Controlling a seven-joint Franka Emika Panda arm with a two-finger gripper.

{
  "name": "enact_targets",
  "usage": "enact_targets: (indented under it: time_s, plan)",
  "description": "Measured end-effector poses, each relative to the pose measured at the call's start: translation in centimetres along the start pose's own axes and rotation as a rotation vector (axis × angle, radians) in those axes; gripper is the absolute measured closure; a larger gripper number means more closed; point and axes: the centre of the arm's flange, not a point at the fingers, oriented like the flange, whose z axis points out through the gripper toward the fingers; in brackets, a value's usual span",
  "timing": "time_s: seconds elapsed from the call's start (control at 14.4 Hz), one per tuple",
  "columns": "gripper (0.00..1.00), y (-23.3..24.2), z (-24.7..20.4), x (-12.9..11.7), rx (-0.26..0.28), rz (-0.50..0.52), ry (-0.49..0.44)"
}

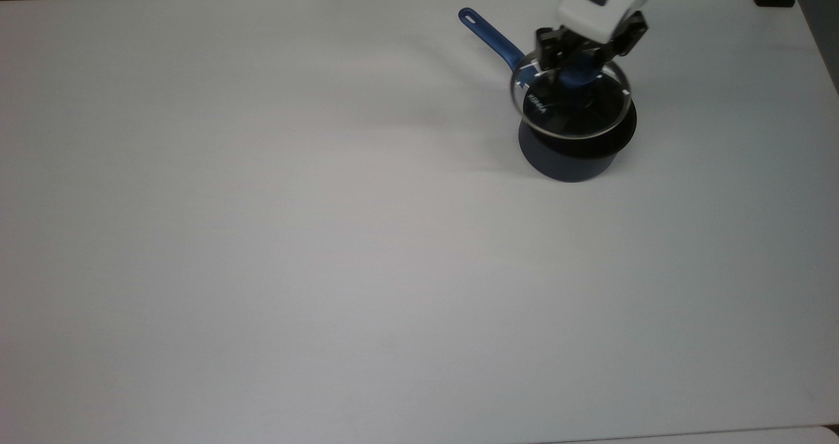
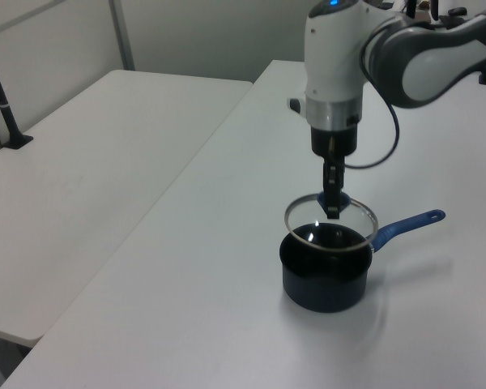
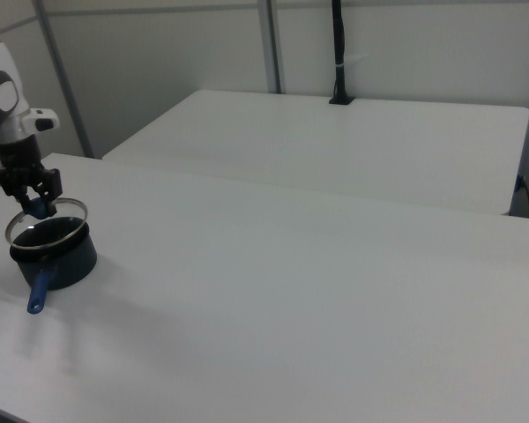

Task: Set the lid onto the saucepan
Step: 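Lower the lid onto the saucepan rim and open the gripper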

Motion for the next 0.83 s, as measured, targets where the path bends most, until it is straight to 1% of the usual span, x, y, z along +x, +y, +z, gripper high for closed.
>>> enact_targets:
  time_s: [0.28, 0.55, 0.83]
  plan:
    - [0.4, -2.1, 1.4, -0.4, -0.008, -0.006, -0.018]
    - [0.4, -2.3, 2.6, 0.0, -0.011, -0.002, -0.022]
    - [0.4, -2.4, 3.5, 0.7, -0.006, 0.0, -0.007]
